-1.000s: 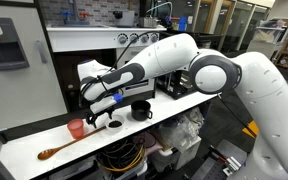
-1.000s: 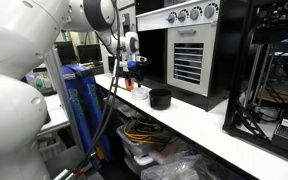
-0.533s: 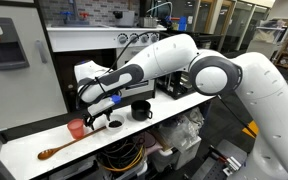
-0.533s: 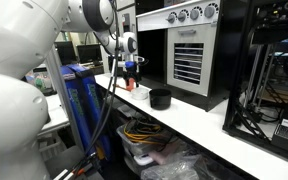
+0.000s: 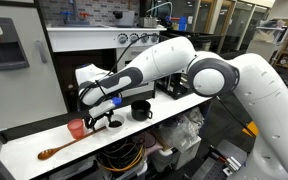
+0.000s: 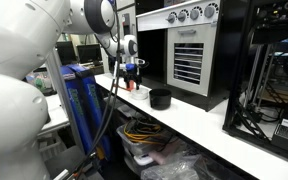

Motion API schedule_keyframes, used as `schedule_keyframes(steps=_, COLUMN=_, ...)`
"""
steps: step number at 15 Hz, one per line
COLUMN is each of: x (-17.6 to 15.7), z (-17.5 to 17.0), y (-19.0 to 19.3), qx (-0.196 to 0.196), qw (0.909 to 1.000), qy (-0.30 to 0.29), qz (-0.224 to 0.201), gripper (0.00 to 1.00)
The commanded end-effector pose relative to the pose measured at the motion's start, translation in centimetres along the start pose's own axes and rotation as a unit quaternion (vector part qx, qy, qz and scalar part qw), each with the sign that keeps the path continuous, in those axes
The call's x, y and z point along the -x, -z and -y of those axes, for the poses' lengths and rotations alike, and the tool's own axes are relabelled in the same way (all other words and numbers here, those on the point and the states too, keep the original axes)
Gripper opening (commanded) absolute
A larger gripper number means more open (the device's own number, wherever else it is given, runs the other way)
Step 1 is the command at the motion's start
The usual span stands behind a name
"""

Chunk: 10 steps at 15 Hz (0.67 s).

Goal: Pour the contents in the white bowl into the black mug

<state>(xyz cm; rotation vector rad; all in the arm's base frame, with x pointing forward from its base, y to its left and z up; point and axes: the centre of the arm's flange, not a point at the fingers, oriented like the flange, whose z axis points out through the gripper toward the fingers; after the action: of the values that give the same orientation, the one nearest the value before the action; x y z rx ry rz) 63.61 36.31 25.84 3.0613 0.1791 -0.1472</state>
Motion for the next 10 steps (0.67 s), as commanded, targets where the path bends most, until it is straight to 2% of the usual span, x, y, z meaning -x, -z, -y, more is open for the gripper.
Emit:
schedule_keyframes(steps=1, x=-0.10, z=-0.45, y=-0.28, qx=-0.007, qw=1.0000, qy=0.002, qz=-0.003, gripper=1.00)
schedule_keyframes(steps=3, x=0.01, z=-0.46, y=-0.22, qx=-0.006, qw=1.0000, qy=0.002, qz=-0.003, gripper=0.73)
schedule_keyframes(steps=10, x=0.56, z=-0.47, y=-0.20, qx=-0.006, qw=0.9999, qy=-0.002, qz=-0.009, gripper=0.23)
